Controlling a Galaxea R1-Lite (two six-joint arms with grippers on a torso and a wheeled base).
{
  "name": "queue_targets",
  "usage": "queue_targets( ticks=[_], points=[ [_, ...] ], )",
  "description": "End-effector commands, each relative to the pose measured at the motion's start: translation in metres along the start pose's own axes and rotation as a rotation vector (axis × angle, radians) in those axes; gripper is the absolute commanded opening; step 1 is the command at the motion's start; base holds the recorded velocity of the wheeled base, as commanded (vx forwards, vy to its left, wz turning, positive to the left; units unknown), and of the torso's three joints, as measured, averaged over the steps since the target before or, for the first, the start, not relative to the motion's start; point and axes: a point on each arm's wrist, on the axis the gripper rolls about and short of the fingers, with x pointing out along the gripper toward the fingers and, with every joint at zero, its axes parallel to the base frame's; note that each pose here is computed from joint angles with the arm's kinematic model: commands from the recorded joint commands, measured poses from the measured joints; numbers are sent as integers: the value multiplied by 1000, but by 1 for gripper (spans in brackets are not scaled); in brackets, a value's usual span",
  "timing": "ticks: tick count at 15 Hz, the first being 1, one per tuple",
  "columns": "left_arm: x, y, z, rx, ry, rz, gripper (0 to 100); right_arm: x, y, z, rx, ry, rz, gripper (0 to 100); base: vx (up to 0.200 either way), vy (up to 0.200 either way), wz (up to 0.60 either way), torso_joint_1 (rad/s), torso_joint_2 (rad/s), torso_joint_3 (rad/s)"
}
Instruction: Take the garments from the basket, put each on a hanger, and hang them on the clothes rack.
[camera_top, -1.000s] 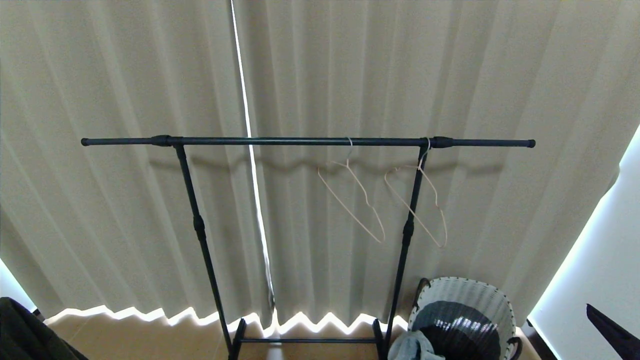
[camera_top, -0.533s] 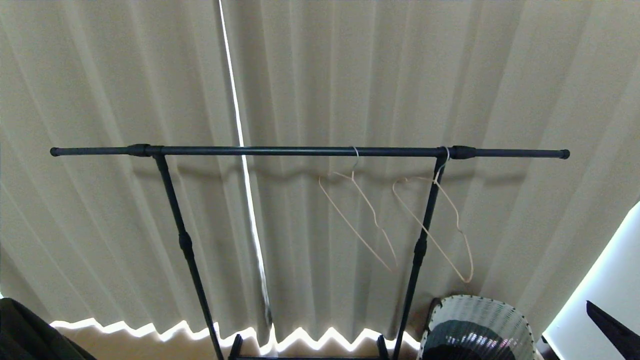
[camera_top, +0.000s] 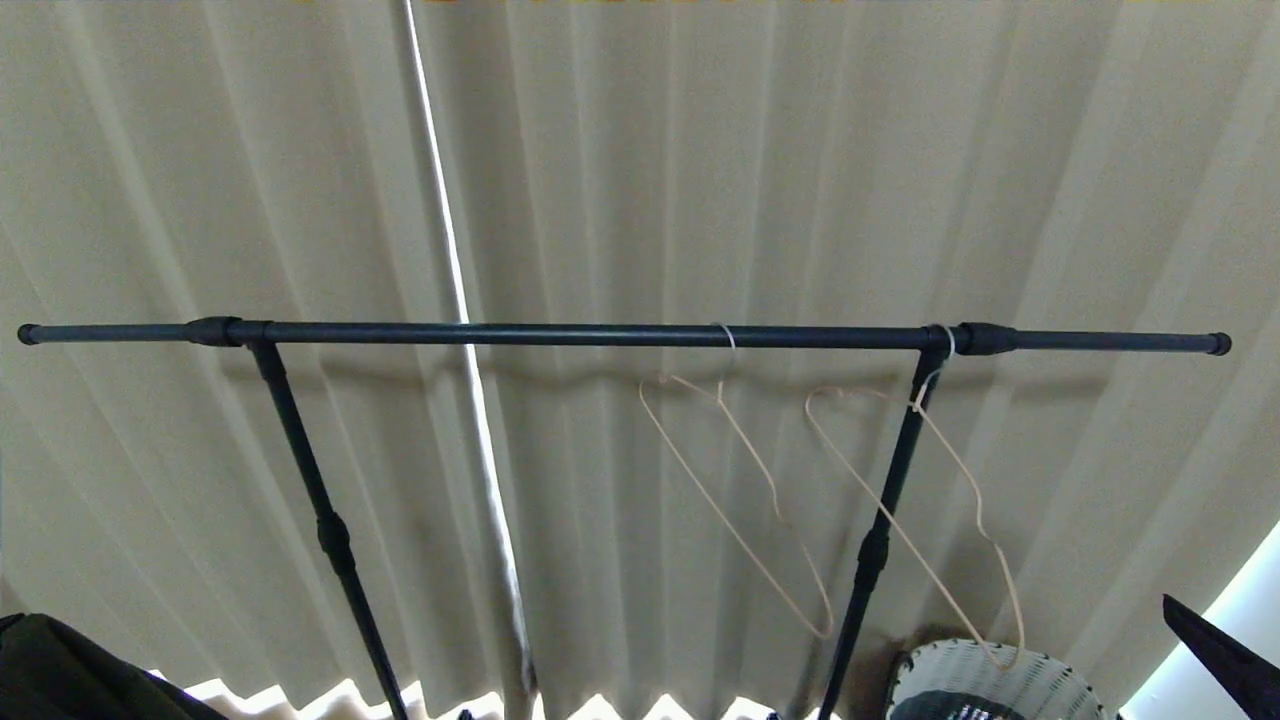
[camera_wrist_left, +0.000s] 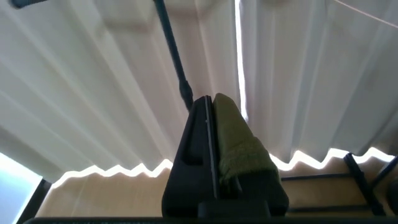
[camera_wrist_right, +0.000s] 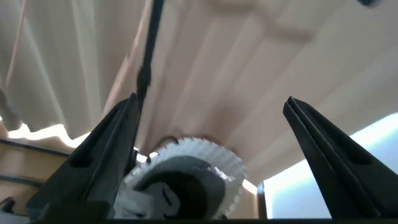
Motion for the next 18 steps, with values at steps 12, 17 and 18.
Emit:
queue_targets(
  ticks=[12,17,18],
  points=[
    [2,-7,-15,5,23,-133,0,112,12,44,158,258,178,100,0,0,0,0,0,0],
    [1,-6,-13,6,9,-132,0,150,32,35,178,374,196,100,0,0,0,0,0,0],
    [0,-6,-13,5,2,-129,0,153,37,34,198,388,205,100,0,0,0,0,0,0]
  ],
)
